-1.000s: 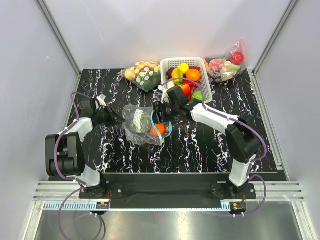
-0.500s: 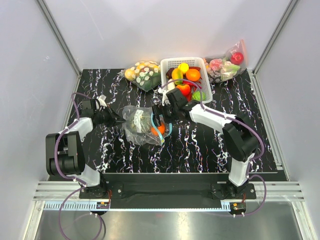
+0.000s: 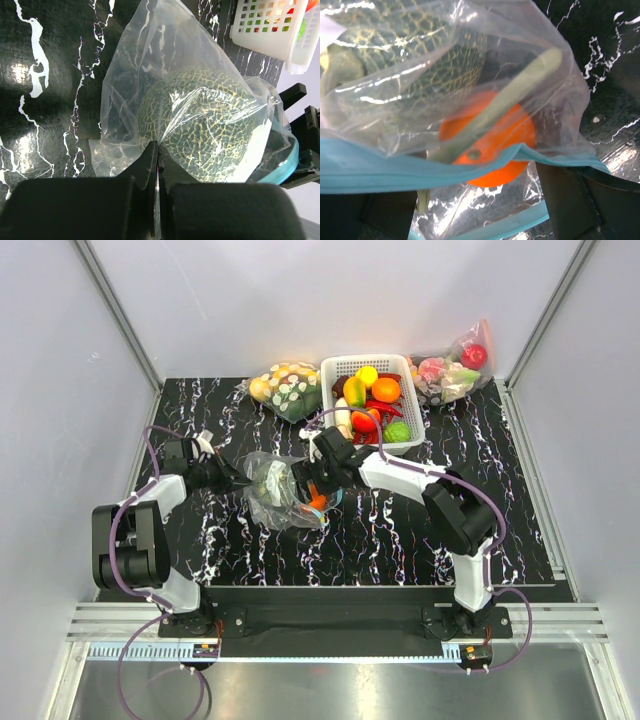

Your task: Open the zip-top bag and remove the fake food

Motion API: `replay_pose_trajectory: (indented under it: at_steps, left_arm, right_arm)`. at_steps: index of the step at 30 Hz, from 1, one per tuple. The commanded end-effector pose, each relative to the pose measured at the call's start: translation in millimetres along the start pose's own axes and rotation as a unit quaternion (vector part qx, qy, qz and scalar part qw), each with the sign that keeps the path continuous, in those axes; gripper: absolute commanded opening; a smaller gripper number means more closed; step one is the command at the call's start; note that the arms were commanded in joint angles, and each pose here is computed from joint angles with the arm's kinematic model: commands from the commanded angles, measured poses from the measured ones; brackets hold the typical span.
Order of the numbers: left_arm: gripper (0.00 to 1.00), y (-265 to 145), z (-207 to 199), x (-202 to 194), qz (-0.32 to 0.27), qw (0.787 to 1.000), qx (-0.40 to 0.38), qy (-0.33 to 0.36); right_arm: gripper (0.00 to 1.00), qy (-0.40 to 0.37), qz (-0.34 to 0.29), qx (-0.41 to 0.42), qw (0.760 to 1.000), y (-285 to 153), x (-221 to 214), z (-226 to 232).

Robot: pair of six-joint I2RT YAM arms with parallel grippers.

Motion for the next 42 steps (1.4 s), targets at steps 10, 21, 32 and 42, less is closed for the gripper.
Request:
replay_pose_trajectory:
  at_steps: [10,21,32,42]
  left_arm:
    - [0.00,0.3,-4.1,1.0,0.001,1.000,-0.023,0.018]
    - [0.00,-0.5,-3.0,7.6,-0.011,1.000,-0.008,0.018]
    - [0.00,-0.9,-8.6,19.4,-0.020,1.000,-0.005,0.022]
    - [0.00,-0.7,-12.0,23.7,-0.026,0.999,-0.007,0.022]
  right_arm:
    - [0.94,-0.043,0.005,-0.066,0.997,26.6,0.3,-5.6]
    - [0.65,-0.041,-0.016,-0.050,0.998,-15.6,6.4,7.7]
    - [0.64,-0.023,0.003,-0.012,1.000,-71.7,-15.9,27.9]
    - [0.67,-0.025,0.022,-0.024,0.999,-101.3,-35.9,25.5]
Point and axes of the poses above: each gripper's point midway between its finger pads, its own y axis out along the fingers, its own z axis along the line the jaws close on, x = y × z, the point moved 1 cm from there along -y, back along the fingers, and after that the axes turned 5 degrees about -y, right-handed, at the moved point
